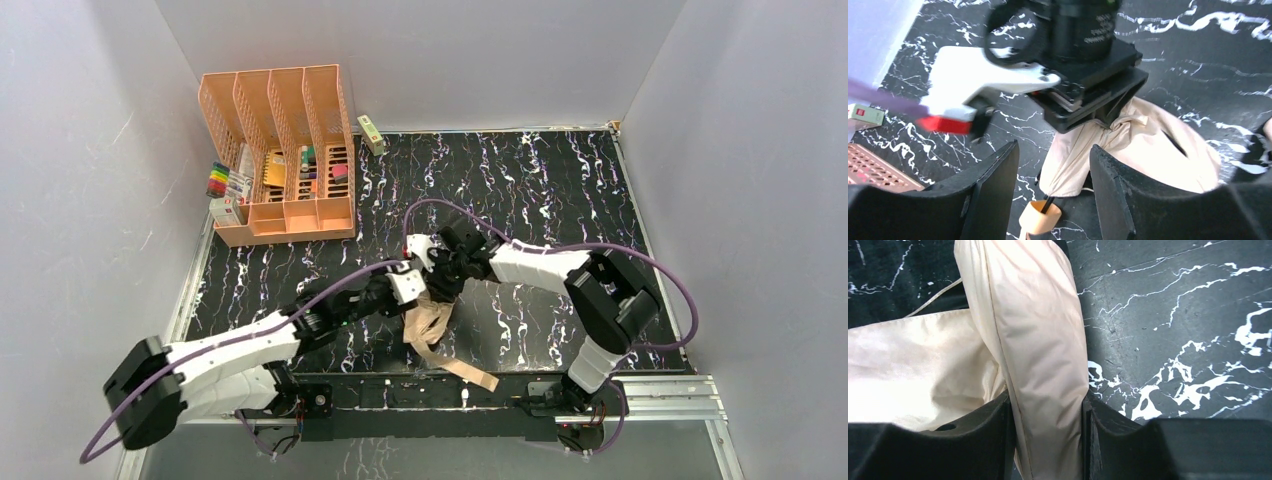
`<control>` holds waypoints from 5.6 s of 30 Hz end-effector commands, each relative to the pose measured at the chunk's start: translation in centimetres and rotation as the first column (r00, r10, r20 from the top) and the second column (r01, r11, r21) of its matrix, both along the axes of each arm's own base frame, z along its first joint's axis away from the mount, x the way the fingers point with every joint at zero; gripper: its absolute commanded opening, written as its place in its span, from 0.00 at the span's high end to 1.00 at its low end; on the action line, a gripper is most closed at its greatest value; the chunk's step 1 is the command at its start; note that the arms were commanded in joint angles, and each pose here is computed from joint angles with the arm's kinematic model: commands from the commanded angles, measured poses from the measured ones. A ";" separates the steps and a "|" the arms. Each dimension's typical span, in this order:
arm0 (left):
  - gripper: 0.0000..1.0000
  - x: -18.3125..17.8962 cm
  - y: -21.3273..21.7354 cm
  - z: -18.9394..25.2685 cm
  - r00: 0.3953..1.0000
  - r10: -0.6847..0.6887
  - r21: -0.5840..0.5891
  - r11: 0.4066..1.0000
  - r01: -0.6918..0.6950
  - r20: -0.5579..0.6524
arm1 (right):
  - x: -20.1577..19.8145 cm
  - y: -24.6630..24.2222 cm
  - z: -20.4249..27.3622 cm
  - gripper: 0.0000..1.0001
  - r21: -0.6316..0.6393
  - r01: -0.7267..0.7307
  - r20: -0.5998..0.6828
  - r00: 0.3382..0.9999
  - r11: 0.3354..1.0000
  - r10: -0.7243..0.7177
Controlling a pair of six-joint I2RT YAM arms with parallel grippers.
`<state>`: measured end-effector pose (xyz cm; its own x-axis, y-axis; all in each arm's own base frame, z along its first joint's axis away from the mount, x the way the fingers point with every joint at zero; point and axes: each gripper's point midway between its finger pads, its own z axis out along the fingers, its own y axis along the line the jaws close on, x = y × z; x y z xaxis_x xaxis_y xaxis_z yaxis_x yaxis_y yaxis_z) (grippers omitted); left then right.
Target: Put away the umbrella
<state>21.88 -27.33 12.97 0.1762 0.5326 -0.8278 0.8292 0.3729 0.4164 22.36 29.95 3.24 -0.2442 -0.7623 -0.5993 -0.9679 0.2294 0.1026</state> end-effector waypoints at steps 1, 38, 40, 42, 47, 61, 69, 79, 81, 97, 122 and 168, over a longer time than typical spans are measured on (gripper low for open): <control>0.47 -1.8 2.5 1.4 0.993 0.080 -0.084 0.993 -0.087 -0.090 | 2.4 -2.3 -1.9 0.90 -0.091 0.088 0.229 0.971 0.992 -0.065; 0.09 2.7 -0.4 -1.5 0.816 -0.037 -0.095 0.995 -0.022 -0.577 | -2.0 -3.6 -3.6 0.82 -0.247 -0.254 0.710 0.608 0.935 0.354; 0.06 2.5 -0.6 -2.4 0.794 -0.047 -0.083 0.997 -0.004 -0.606 | -2.0 -3.5 -3.5 0.82 -0.244 -0.256 0.712 0.608 0.935 0.352; 0.05 2.2 -0.8 -3.1 0.781 -0.056 -0.079 0.997 0.008 -0.622 | -2.0 -3.4 -3.5 0.82 -0.243 -0.259 0.708 0.611 0.935 0.353; 0.03 2.2 0.2 -5.7 0.759 -0.004 0.017 1.000 0.020 -0.651 | -2.2 -3.1 -3.4 0.82 -0.239 -0.271 0.703 0.614 0.932 0.359; 0.20 0.5 1.2 -9.7 0.649 0.011 0.114 0.987 0.116 -0.760 | -2.4 -2.9 -3.8 0.82 -0.259 -0.286 0.695 0.608 0.923 0.384; 0.60 1.5 1.3 -10.3 0.656 0.049 0.155 0.982 0.105 -0.754 | -2.4 -2.5 -3.6 0.81 -0.245 -0.285 0.697 0.613 0.927 0.372; 1.00 2.9 2.5 -9.3 0.775 0.090 0.202 0.978 0.049 -0.626 | -2.4 -1.5 0.2 0.47 -0.160 -0.280 0.739 0.602 0.947 0.302; 1.00 3.0 2.7 -9.2 0.798 0.093 0.207 0.977 0.041 -0.596 | -2.5 -1.3 1.9 0.40 -0.130 -0.279 0.751 0.599 0.951 0.279; 1.00 3.5 3.3 -9.5 0.926 0.098 0.284 0.959 0.010 -0.364 | -4.0 -3.9 16.0 0.31 0.494 0.201 0.404 0.808 0.846 -0.428; 1.00 3.3 4.6 -9.1 0.989 0.040 0.422 0.902 -0.096 0.139 | 3.0 -1.0 12.4 0.03 0.411 0.012 -0.045 0.999 0.911 0.007; 0.21 0.0 2.0 1.1 0.989 0.144 0.028 0.989 -0.145 0.026 | 3.4 -1.6 -2.0 0.76 -0.107 0.013 0.134 0.991 0.994 0.002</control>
<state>23.19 -24.91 10.39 0.1799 0.6993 -0.6918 0.7329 0.3738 0.5684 22.93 31.57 3.44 -0.1768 -0.7559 -0.6304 -0.9837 0.1142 0.1390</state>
